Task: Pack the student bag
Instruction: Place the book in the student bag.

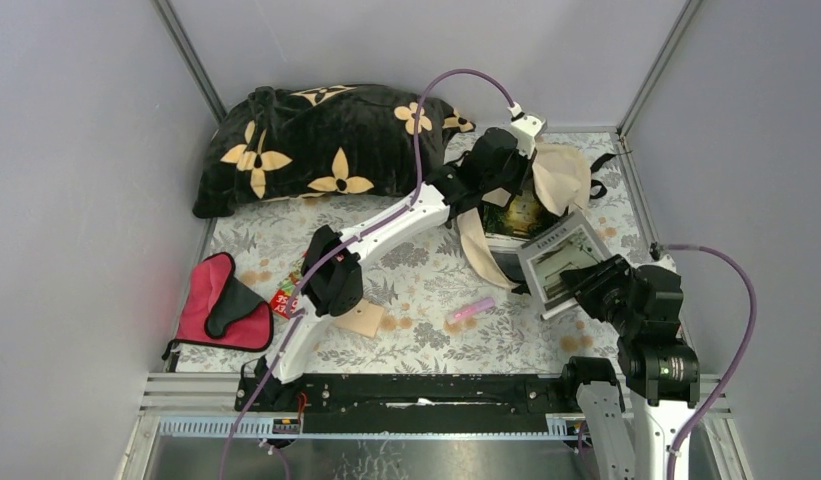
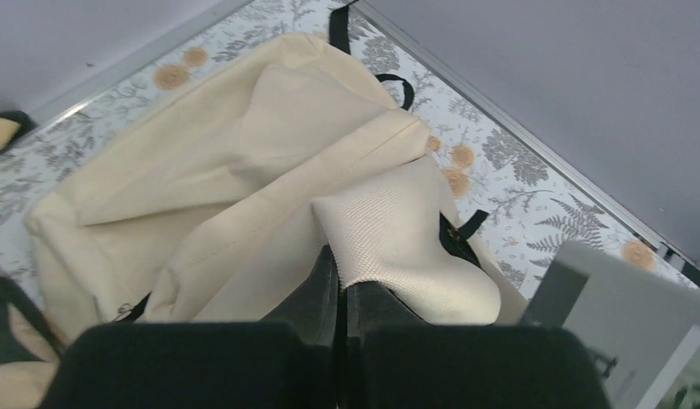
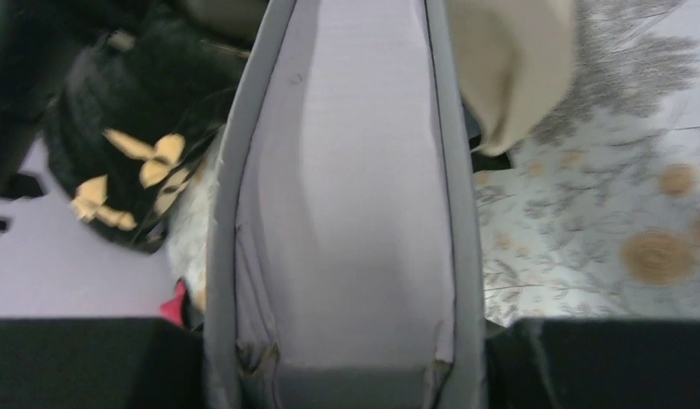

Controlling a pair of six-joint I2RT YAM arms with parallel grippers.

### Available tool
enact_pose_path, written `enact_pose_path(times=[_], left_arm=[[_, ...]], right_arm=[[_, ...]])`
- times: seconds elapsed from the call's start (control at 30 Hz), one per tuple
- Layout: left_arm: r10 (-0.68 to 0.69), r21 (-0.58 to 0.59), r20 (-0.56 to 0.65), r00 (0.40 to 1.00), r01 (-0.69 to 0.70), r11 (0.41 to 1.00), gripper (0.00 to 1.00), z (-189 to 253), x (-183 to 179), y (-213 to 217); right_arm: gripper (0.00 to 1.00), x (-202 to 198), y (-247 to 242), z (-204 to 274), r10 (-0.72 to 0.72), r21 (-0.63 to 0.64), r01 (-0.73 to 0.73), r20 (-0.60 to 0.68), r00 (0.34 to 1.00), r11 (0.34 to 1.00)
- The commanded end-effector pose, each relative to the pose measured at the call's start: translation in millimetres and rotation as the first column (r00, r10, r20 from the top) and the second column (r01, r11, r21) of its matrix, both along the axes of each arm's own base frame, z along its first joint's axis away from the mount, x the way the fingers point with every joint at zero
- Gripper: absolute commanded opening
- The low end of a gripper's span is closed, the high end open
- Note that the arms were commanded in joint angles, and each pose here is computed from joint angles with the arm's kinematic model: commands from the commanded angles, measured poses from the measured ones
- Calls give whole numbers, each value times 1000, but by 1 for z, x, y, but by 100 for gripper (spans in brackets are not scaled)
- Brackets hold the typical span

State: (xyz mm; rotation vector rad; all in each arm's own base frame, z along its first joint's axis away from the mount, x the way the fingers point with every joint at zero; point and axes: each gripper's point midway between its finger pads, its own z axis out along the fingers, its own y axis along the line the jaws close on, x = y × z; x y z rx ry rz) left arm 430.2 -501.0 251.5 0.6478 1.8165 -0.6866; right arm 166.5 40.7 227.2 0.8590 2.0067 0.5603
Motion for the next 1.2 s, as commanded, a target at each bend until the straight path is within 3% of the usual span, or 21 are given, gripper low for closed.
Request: enact_pose_path(times=[0.0,0.23,0.5,0.83,0.93,1.17], left_arm=[[-54,-151,30,998,58,987,0,40,-8,-21],[-82,-173,36,996,87,981,0,51,-14,-22],[-100,-193,50,994,108,975,0,65,-18,-22],[-151,-196,51,987,158,968,0,72,-31,-21],[-176,-193,62,982,185,964,0,75,-36,-20],[-242,-204,63,968,249,947,0,74,-46,-27]], right_arm=[[10,12,44,43,201,128,-229,201,959,965],[9,38,69,7,213,381,-273,194,958,883],[9,68,68,-17,130,498,-225,218,967,837],[11,103,34,-29,-75,468,-32,208,975,883],[11,124,22,-21,-163,492,16,257,953,870],[10,151,-15,-45,-367,484,248,167,915,839]])
